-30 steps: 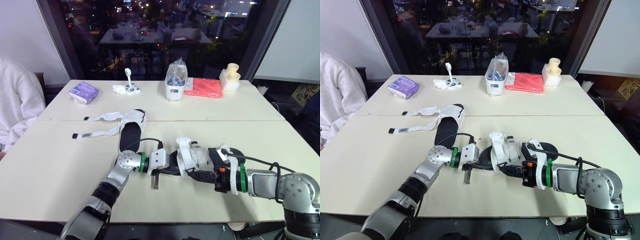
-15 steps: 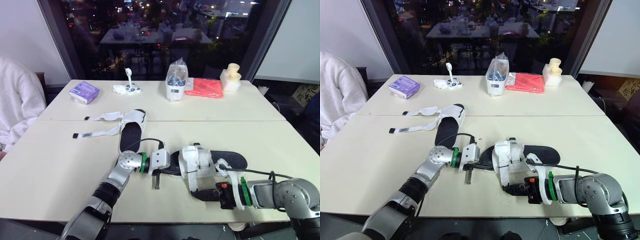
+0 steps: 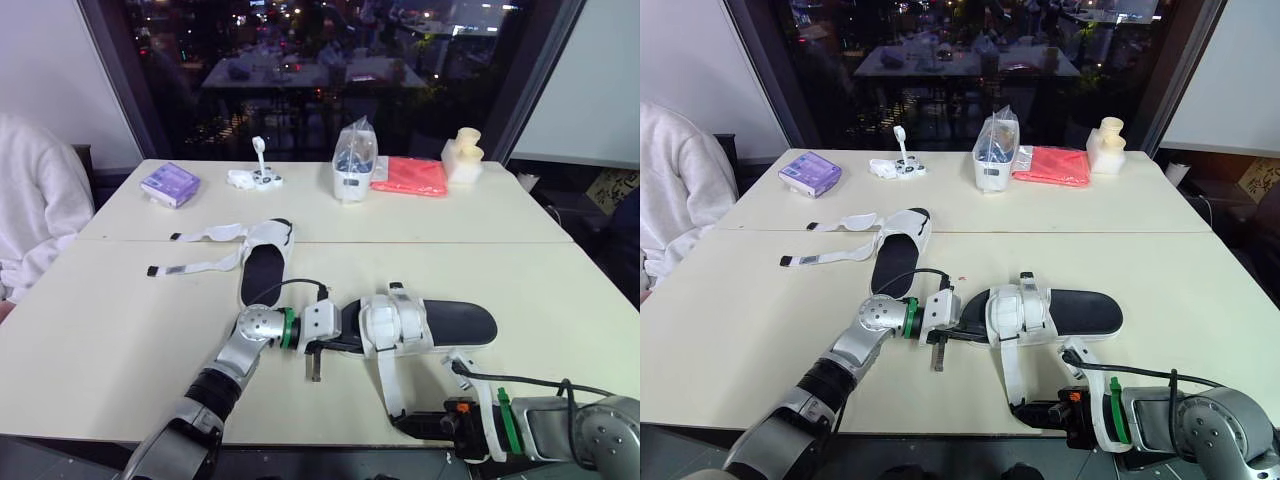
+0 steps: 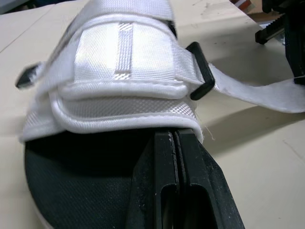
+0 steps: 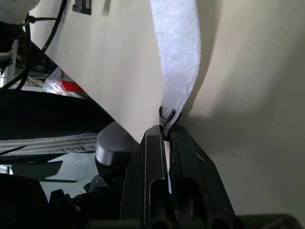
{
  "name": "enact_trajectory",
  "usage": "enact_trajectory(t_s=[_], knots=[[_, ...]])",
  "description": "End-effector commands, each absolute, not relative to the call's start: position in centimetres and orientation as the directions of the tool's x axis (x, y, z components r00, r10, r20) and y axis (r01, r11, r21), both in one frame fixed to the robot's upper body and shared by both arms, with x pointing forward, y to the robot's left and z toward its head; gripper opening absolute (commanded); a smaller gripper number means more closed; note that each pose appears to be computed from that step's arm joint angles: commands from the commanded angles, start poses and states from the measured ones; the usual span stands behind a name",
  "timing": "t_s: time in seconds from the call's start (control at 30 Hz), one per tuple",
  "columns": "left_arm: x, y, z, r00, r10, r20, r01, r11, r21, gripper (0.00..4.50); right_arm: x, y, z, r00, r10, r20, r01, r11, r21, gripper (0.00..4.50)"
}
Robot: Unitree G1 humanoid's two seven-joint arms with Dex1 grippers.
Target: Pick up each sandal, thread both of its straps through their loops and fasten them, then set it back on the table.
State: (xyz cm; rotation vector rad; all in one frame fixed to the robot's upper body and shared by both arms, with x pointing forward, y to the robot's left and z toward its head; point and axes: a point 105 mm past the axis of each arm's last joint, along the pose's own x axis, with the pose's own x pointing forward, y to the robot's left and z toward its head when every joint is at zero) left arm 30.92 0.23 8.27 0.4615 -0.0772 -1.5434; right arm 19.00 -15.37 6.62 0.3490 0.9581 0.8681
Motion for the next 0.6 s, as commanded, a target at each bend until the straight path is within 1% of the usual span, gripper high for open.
enact_trajectory(t_s=[0.03,0.17,0.27,0.43,0.6], knots=[[30.4,-0.2,7.6,0.017,-0.966,-0.259,0.946,-0.068,0.317,0.0,18.4,-15.4,7.2,0.286,0.768,-0.573,-0.516,0.627,0.584,0.02],[30.3,-0.1,7.5,0.014,-0.965,-0.262,0.946,-0.071,0.315,0.0,18.9,-15.8,9.1,0.349,0.759,-0.549,-0.564,0.638,0.524,0.02],[30.3,-0.2,7.4,0.013,-0.964,-0.265,0.947,-0.073,0.313,0.0,19.2,-15.8,11.2,0.376,0.771,-0.513,-0.623,0.621,0.476,0.02],[30.3,-0.2,7.3,0.012,-0.963,-0.269,0.947,-0.076,0.314,0.0,19.6,-15.4,15.1,0.376,0.81,-0.451,-0.722,0.561,0.406,0.02],[30.5,-0.3,7.4,0.011,-0.963,-0.27,0.945,-0.078,0.318,0.0,20.5,-15.1,18.4,0.363,0.833,-0.419,-0.783,0.516,0.348,0.02]])
